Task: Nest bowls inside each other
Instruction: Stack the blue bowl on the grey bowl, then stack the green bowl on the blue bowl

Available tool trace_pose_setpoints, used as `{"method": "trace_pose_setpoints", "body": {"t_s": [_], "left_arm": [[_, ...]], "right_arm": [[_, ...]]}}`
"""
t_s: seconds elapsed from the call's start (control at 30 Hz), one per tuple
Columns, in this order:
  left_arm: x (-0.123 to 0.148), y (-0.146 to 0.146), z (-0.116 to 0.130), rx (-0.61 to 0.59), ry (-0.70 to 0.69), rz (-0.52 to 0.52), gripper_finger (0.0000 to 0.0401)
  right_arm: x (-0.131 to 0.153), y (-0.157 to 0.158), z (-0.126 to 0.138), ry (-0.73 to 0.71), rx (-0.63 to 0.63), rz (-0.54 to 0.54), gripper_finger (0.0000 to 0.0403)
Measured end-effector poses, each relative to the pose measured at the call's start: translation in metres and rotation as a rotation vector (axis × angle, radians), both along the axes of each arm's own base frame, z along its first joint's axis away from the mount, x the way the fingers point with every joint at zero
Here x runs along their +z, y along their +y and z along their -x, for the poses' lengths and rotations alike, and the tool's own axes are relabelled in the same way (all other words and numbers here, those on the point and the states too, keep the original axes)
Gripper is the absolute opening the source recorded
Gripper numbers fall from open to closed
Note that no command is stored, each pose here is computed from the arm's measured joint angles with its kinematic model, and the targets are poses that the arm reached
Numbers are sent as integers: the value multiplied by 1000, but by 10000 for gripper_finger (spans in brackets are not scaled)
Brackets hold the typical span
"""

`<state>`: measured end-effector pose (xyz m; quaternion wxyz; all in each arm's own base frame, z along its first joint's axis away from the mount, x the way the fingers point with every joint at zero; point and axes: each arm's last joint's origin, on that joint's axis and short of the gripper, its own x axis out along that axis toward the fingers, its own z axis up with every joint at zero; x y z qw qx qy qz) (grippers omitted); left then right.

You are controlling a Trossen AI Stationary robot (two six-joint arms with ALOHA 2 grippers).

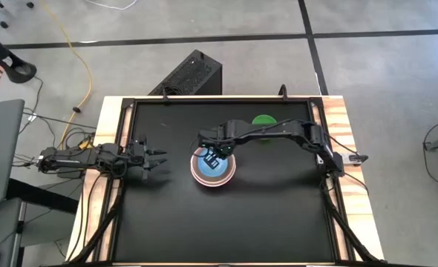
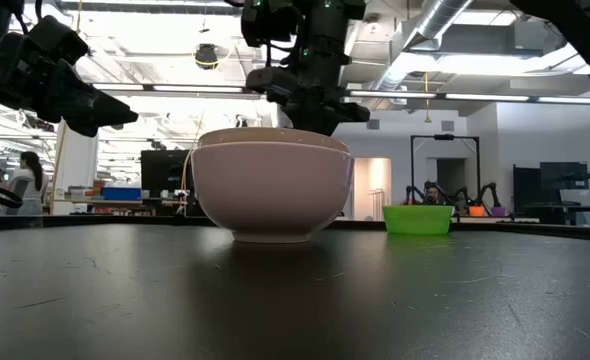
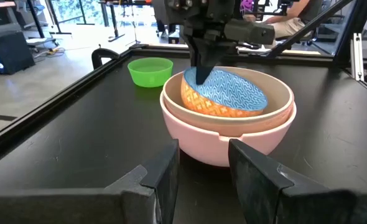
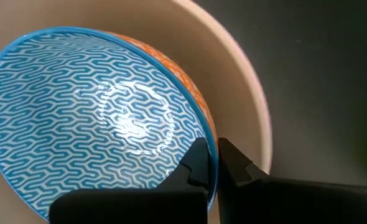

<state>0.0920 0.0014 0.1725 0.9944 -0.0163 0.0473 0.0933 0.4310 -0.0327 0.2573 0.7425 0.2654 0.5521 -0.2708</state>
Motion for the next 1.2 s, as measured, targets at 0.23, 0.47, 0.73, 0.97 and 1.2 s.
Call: {"method": "trace_pose_setpoints", "body": {"t_s": [0.23, 0.47, 0.73, 0.97, 1.2], "left_arm": [[0, 0, 0, 0, 0, 0, 128], [0, 0, 0, 0, 0, 0, 128], [0, 0, 0, 0, 0, 0, 128], [0, 0, 0, 0, 0, 0, 128], [0, 0, 0, 0, 0, 0, 128]], "right_arm": [[-3, 4, -2, 4, 36, 3, 35], [-3, 7, -2, 10, 51, 14, 77], [8, 7, 4, 32, 71, 23, 87], [33, 8, 12, 65, 126, 55, 87], [62, -6, 46, 142, 121, 170, 86]]}}
